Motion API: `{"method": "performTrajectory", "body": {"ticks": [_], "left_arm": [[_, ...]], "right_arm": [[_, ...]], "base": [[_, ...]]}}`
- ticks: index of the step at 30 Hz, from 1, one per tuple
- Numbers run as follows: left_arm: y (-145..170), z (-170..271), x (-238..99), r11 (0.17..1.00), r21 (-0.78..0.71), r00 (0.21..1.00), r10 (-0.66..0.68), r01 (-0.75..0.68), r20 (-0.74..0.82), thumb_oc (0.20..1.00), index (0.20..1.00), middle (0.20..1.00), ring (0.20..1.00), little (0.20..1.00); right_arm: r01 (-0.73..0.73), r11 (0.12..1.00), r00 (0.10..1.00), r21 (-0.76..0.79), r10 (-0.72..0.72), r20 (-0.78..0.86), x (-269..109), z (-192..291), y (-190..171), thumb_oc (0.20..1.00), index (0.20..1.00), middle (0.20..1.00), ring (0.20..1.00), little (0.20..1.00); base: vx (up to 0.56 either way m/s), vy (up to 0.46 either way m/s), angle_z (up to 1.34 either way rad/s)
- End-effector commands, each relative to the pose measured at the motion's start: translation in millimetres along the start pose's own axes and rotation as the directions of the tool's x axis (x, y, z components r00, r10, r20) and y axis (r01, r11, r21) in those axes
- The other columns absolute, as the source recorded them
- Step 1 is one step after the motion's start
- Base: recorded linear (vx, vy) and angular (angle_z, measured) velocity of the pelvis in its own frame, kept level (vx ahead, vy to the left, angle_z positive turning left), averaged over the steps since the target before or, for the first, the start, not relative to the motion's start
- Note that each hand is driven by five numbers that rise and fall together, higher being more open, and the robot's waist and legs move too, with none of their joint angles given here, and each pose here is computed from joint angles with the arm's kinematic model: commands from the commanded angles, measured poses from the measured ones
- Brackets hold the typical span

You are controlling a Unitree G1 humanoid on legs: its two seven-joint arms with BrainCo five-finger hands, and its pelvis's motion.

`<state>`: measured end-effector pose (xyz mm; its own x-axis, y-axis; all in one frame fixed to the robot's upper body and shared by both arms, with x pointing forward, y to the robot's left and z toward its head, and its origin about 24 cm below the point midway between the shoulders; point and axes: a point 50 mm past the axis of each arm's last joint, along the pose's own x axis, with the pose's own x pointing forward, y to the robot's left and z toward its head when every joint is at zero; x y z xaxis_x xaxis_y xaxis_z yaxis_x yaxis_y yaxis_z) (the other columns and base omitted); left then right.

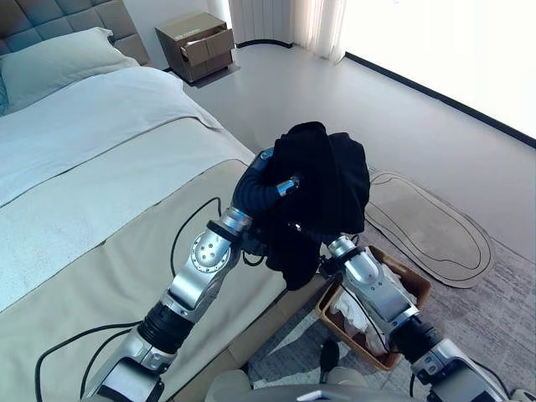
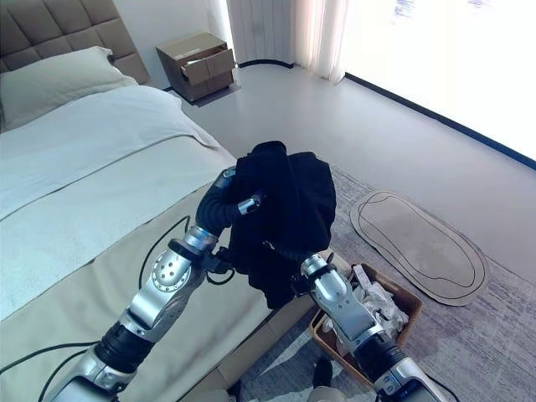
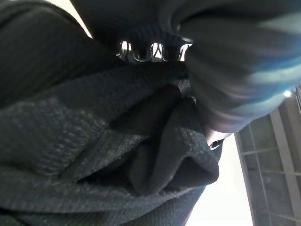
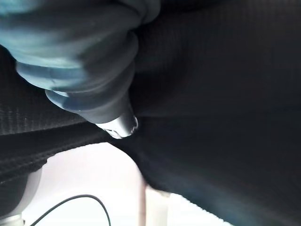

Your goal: Pick up clothes into the bucket

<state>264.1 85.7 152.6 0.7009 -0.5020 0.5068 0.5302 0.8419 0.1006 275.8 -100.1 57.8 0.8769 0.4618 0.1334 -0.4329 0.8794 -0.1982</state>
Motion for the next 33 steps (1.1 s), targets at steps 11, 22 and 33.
{"method": "performTrajectory", "body": {"ticks": [11,22,33], "left_arm": [[20,-4,-6,0.994,-0.025,0.994,0.109,-0.109,0.014,1.000,1.000,1.000,1.000,1.000],[47,-78,-99,0.958,0.051,0.861,0.276,-0.282,-0.427,1.000,1.000,1.000,1.000,1.000],[63,-97,-231,0.872,0.306,0.542,0.480,-0.383,-0.690,1.000,1.000,1.000,1.000,1.000]], "right_arm": [[0.306,0.934,0.951,0.186,-0.309,-0.014,-39,-11,-48,0.200,0.200,0.200,0.200,0.200],[0.583,0.763,0.810,0.280,-0.574,-0.122,-101,-32,-85,0.200,0.200,0.200,0.200,0.200],[0.768,0.604,0.631,0.215,-0.771,-0.088,-151,-27,-127,0.200,0.200,0.200,0.200,0.200]], "base": [[0.00,0.000,-0.01],[-0.02,-0.015,-0.08],[-0.01,-0.043,-0.07]]}}
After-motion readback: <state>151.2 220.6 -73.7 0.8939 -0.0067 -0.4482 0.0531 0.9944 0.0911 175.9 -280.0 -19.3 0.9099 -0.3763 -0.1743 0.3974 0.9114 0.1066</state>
